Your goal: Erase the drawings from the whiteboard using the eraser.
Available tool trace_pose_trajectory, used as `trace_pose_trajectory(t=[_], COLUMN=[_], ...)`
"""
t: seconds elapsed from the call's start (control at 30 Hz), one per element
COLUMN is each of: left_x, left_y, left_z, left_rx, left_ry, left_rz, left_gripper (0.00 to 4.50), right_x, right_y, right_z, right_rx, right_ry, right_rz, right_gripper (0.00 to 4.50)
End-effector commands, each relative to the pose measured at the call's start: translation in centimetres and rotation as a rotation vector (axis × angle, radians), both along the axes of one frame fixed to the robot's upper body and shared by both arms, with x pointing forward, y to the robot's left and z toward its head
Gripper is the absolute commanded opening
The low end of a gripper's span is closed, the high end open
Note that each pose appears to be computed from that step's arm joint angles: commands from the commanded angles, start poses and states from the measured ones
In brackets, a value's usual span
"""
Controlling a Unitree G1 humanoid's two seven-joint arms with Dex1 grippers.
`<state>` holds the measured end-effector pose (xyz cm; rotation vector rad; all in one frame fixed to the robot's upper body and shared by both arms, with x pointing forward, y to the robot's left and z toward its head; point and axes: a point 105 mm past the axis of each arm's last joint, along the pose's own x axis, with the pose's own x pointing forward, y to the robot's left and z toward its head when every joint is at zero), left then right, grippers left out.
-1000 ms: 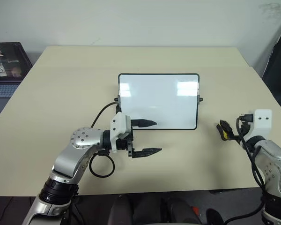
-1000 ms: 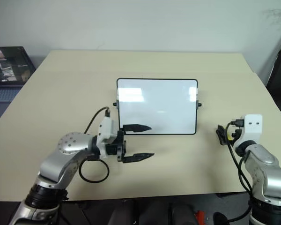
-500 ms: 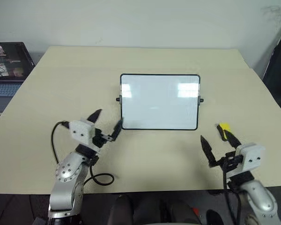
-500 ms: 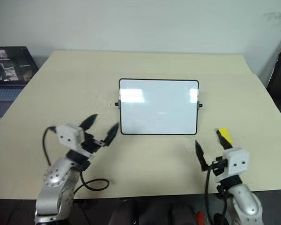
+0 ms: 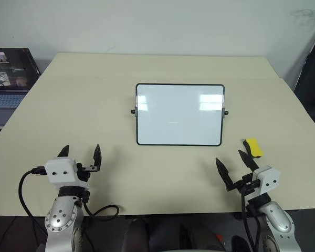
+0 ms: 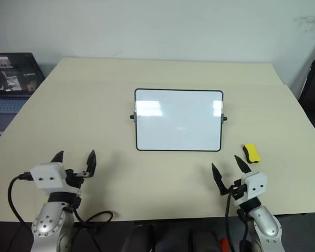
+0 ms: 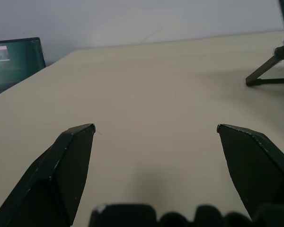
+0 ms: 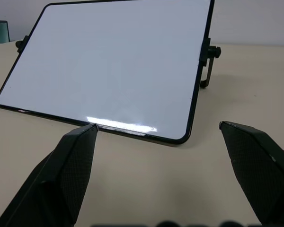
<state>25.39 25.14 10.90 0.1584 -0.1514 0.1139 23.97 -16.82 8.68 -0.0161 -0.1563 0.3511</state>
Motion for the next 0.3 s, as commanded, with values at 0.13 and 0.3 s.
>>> trace_pose_trajectory(t=[0.13,0.3], left_x=[0.5,0.8], left_y=[-1.2,-1.6], left_z=[1.2,0.1], left_rx=[0.064,0.036], left_ry=[-0.032,-0.013], left_rz=[-0.061,-0.038], left_gripper=[4.5,4.5], right_x=[-1.2,-2.0], right_y=[-1.0,-0.9], right_z=[1.7,1.9], right_rx=[-0.017,-0.029], right_ry=[-0.052,-0.023], right_rz=[-0.03,-0.015], right_gripper=[4.45,4.45])
